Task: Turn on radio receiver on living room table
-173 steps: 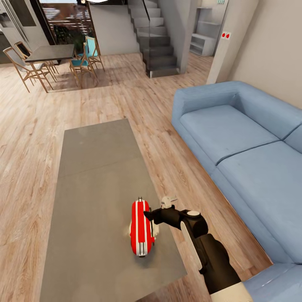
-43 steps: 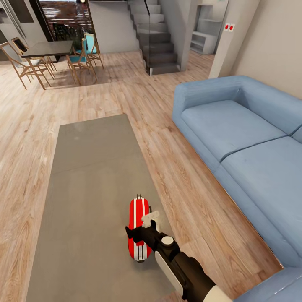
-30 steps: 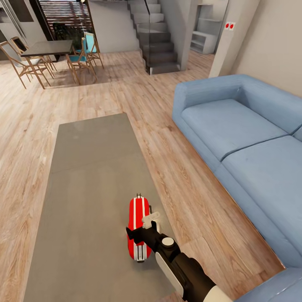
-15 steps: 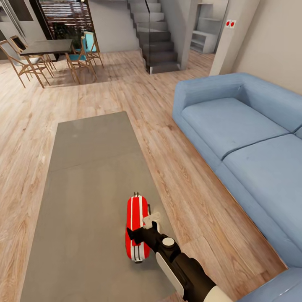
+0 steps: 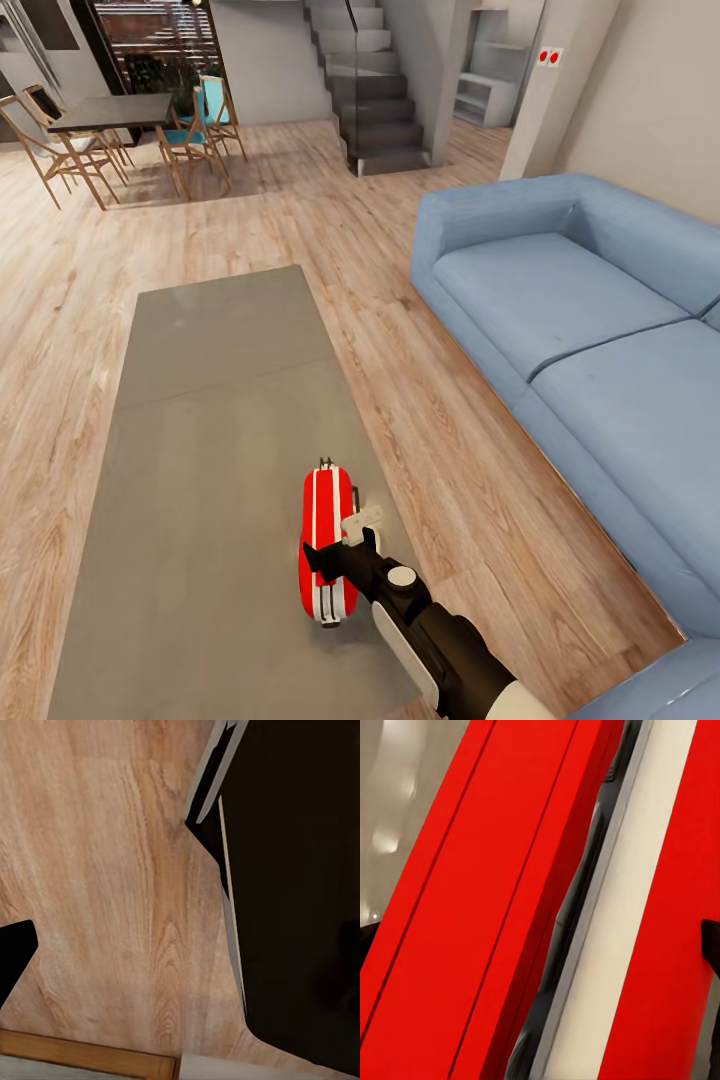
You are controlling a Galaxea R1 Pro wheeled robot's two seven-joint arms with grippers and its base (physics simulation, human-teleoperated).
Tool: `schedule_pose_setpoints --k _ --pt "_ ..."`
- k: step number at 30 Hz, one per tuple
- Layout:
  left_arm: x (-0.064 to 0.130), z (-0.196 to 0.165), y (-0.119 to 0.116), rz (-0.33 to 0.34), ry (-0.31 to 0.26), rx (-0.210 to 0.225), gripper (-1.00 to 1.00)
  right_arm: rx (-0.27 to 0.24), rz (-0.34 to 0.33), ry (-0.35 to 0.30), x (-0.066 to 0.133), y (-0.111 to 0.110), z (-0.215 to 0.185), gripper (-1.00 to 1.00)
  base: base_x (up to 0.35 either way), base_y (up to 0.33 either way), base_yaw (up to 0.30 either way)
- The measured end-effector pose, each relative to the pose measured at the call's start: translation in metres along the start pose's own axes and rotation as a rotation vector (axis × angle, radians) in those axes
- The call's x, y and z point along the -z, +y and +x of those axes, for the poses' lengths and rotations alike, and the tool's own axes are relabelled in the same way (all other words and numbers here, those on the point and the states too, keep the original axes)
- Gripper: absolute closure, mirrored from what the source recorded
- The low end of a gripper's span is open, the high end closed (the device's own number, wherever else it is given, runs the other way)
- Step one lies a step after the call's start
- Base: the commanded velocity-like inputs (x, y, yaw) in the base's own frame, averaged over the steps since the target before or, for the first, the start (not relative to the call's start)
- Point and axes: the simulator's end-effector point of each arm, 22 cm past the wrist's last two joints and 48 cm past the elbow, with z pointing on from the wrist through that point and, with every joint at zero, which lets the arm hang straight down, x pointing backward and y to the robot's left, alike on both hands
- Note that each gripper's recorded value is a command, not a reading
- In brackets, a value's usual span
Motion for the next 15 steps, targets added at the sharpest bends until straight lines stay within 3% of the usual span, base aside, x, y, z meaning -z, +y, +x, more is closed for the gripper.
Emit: schedule_pose_setpoints --k 15 --pt "0.0000 0.0005 -0.0011 0.002 0.001 0.000 -1.00 0.004 -0.007 -0.003 0.0007 0.0019 -0.0022 1.00 0.000 0.000 0.000"
